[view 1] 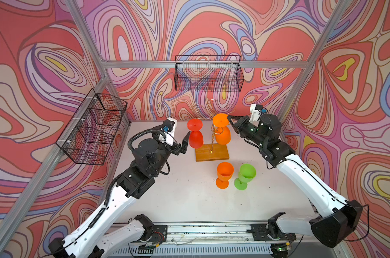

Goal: Take the wine glass off the wine glass rack
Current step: Pick up the wine glass from the wine glass rack.

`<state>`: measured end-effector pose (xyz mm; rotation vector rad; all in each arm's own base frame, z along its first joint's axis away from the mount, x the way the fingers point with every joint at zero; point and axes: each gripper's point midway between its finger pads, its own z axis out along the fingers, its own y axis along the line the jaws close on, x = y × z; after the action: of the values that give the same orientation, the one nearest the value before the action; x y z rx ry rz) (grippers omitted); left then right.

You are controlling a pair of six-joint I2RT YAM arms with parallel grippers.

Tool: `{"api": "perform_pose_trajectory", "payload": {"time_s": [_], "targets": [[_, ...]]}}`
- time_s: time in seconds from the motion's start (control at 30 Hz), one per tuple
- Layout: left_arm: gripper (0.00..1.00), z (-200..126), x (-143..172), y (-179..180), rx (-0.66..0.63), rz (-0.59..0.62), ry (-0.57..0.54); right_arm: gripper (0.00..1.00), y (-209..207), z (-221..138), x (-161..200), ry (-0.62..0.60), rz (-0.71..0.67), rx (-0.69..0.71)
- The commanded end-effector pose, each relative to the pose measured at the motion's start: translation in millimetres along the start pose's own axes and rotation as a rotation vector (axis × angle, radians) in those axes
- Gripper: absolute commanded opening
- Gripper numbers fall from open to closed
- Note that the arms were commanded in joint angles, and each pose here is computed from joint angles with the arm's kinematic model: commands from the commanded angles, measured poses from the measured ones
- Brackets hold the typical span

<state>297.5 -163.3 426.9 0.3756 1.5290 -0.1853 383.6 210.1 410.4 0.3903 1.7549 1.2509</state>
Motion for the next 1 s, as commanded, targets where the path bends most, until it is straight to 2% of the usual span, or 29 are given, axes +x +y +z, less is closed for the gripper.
{"api": "perform_pose_trajectory", "payload": {"time_s": [0.0, 0.6, 0.97], "targets": [[1.0, -1.5, 0.4, 1.8, 0.001, -0.011, -0.004, 0.0, 12.0, -9.3, -7.3, -0.029, -0.022, -0.022], [1.0, -1.1, 0.4, 0.1, 0.01, -0.014, -0.003, 0.0, 10.0, -39.1, -0.5, -0.014, -0.01, 0.013], [1.0, -1.1, -0.3, -1.0, 0.017, -0.017, -0.005, 0.0, 31.4, -56.5, 0.7, 0.022, -0.033, -0.022]]}}
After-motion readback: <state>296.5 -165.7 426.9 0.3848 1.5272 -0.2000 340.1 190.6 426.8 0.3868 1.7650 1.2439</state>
